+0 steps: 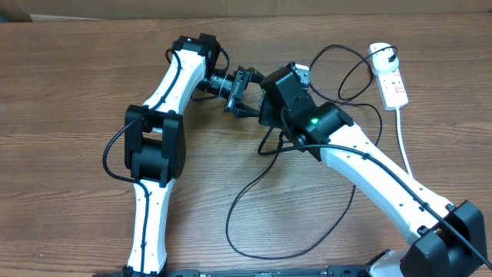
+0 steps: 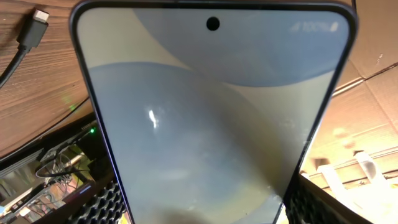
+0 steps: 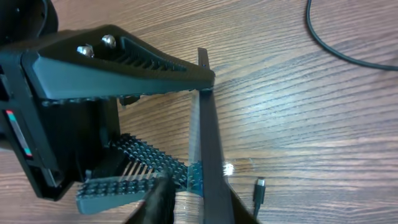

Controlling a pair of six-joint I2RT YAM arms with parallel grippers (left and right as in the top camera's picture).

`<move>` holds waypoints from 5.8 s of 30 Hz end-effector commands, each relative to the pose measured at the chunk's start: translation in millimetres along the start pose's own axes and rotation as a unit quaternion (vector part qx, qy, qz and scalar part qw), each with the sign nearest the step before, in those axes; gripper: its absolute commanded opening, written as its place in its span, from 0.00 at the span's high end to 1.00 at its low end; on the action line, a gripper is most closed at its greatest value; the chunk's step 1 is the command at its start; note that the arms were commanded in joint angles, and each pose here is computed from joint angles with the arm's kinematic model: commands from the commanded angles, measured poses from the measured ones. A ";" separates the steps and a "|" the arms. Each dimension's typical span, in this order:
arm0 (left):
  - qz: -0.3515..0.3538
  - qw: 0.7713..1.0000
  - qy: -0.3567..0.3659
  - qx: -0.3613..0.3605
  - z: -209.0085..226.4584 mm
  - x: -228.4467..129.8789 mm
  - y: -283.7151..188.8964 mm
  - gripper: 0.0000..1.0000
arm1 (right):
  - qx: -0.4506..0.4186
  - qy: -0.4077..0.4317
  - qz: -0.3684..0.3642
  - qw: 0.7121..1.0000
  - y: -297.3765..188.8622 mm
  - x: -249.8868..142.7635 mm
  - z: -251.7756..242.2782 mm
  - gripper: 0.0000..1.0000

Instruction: Plug charger to phone and switch on socket

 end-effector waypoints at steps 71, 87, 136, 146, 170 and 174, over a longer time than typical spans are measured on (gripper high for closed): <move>-0.498 0.740 0.430 0.143 157.1 -349.0 -141.9 0.00 | 0.193 0.149 0.048 0.969 -28.9 49.4 -63.1 0.96; -0.514 0.791 0.330 0.015 110.7 -228.0 -130.6 0.00 | 0.341 0.203 0.070 0.915 -51.9 66.3 -25.7 0.96; -0.336 0.907 0.026 -0.252 -9.4 -134.9 -90.9 0.33 | 0.408 0.424 0.190 0.786 -78.8 77.9 26.1 0.96; -0.347 0.902 0.021 -0.257 -10.0 -132.4 -93.6 0.37 | 0.423 0.404 0.208 0.784 -84.9 70.6 41.9 0.96; -0.337 0.906 0.022 -0.254 -9.6 -134.4 -91.6 0.73 | 0.429 0.399 0.217 0.781 -87.2 69.1 43.4 0.96; -0.337 0.906 0.022 -0.254 -9.6 -134.5 -91.5 0.83 | 0.434 0.394 0.226 0.778 -89.6 67.4 44.9 0.96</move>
Point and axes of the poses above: each gripper's point midway between its finger pads, its own y axis out along the fingers, its own z axis along the line the jaws close on, x = y × z, the point moved 4 cm from there along -y, back along the fingers, and after that the axes turned 11 degrees about -y, right-handed, at the moved point
